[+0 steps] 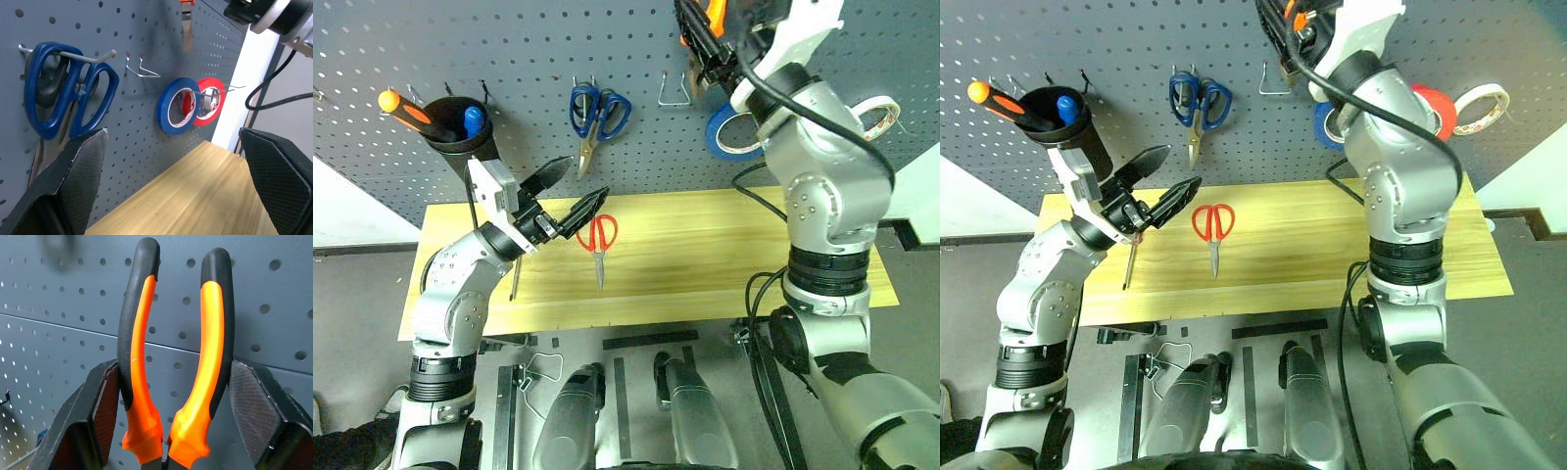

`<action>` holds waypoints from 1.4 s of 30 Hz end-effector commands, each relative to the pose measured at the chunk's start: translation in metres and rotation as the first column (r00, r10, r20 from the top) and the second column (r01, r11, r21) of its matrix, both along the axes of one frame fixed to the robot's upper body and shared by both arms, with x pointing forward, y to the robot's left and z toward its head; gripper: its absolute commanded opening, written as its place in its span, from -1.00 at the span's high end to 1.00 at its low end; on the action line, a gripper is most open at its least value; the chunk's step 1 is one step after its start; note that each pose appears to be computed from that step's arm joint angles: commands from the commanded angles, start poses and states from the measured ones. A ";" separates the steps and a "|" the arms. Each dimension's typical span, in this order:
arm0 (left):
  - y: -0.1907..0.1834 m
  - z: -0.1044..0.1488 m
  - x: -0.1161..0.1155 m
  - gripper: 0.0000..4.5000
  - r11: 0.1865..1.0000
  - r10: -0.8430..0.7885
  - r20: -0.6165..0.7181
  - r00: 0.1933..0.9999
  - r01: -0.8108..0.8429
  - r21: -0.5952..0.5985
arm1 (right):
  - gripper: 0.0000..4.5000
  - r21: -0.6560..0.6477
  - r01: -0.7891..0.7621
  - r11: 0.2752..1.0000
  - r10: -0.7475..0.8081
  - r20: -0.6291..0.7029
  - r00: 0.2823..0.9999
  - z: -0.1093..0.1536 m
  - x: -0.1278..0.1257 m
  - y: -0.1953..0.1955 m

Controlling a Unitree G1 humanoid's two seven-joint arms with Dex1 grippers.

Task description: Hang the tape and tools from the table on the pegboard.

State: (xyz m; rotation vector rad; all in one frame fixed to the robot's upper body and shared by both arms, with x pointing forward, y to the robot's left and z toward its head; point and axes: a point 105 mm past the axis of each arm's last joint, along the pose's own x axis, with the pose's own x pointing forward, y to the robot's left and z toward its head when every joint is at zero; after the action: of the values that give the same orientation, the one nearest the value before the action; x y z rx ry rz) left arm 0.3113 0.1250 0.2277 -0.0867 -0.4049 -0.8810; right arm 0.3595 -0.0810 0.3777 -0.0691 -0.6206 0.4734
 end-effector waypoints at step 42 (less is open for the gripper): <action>-0.013 0.016 -0.026 -1.00 0.999 -0.038 0.049 0.998 0.038 0.009 | -0.30 0.129 0.126 0.984 -0.134 0.055 0.990 0.001 0.039 0.004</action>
State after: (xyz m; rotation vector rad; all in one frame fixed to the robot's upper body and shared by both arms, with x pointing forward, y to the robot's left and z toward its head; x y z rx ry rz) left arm 0.2933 0.1139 0.2355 -0.0738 -0.4112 -0.9053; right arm 0.4064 -0.0696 0.3620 -0.0181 -0.6338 0.3319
